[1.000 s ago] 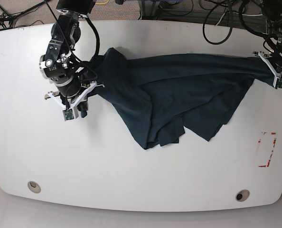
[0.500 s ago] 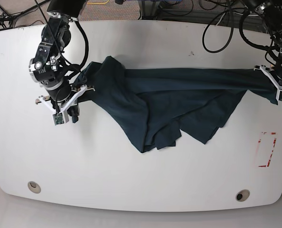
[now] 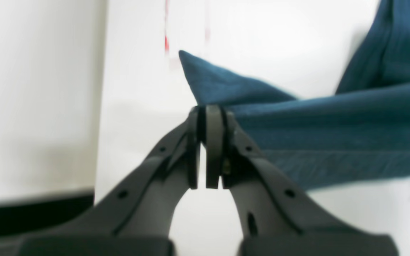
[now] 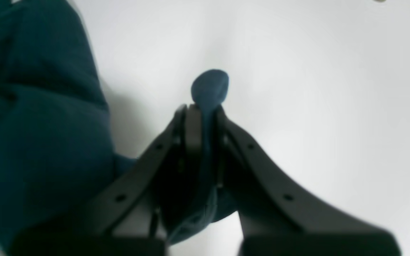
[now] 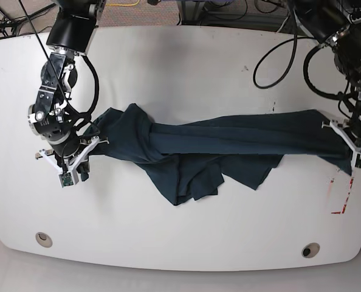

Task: Fold the T-shirt properly
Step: 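Lift the shirt with both grippers and swing it toward the right gripper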

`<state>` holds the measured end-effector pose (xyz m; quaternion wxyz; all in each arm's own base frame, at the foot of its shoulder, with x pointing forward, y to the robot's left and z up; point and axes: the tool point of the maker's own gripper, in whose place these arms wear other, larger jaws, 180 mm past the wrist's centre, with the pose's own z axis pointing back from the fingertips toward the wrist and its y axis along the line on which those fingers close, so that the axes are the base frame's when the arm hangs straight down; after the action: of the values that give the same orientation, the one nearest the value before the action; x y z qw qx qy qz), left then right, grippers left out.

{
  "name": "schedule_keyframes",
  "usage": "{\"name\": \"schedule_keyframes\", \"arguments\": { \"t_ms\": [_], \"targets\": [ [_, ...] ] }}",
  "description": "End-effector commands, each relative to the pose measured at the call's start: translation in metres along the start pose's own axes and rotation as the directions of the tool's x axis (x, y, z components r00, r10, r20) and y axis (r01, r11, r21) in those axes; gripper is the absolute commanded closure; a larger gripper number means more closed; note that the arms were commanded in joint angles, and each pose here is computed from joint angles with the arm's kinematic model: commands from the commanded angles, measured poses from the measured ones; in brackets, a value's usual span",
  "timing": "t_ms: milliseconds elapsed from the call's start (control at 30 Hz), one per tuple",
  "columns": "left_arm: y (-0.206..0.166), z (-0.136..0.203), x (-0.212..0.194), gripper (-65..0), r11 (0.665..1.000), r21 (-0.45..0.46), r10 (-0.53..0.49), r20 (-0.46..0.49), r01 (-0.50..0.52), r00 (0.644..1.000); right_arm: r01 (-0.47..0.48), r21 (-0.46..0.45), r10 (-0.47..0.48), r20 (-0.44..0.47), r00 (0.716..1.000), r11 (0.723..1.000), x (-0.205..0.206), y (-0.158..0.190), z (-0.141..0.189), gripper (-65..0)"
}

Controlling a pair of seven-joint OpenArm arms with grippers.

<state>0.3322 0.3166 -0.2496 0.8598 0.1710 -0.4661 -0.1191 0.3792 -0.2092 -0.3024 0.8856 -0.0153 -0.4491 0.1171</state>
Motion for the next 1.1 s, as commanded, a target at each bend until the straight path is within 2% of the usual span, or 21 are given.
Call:
{"name": "schedule_keyframes", "arguments": {
  "t_ms": [0, 433, 500, 700, 1067],
  "targets": [
    [0.010, 0.001, 0.026, -0.4, 1.000, 0.025, -0.004, 0.073, 0.002, 0.997, -0.014, -0.020, 0.015, 0.085, 0.996, 1.000, 0.032, -0.012, 0.001, -0.4],
    [0.019, 0.000, 0.073, -0.3, 0.998, 0.054, 0.005, 0.169, -0.014, 0.986, -0.050, 0.007, 0.049, 0.065, 0.997, 0.999, 0.050, -0.015, -0.022, -0.5],
    [0.021, 0.001, 0.090, -0.1, 0.998, 0.064, -0.002, 0.206, -0.011, 0.978, -0.058, -0.004, 0.058, 0.070, 0.996, 0.998, 0.057, -0.021, -0.023, -0.9],
    [0.027, 0.003, 0.110, -0.2, 0.996, 0.084, -0.008, 0.237, -0.012, 0.971, -0.071, -0.007, 0.071, 0.087, 0.994, 0.997, 0.069, -0.023, -0.024, -1.0],
    [0.065, 0.024, 0.156, -0.4, 0.981, 0.192, -0.019, 0.280, -0.037, 0.960, -0.093, -0.085, 0.110, 0.223, 0.969, 0.992, 0.139, -0.051, -0.005, -0.9]
  ]
}}
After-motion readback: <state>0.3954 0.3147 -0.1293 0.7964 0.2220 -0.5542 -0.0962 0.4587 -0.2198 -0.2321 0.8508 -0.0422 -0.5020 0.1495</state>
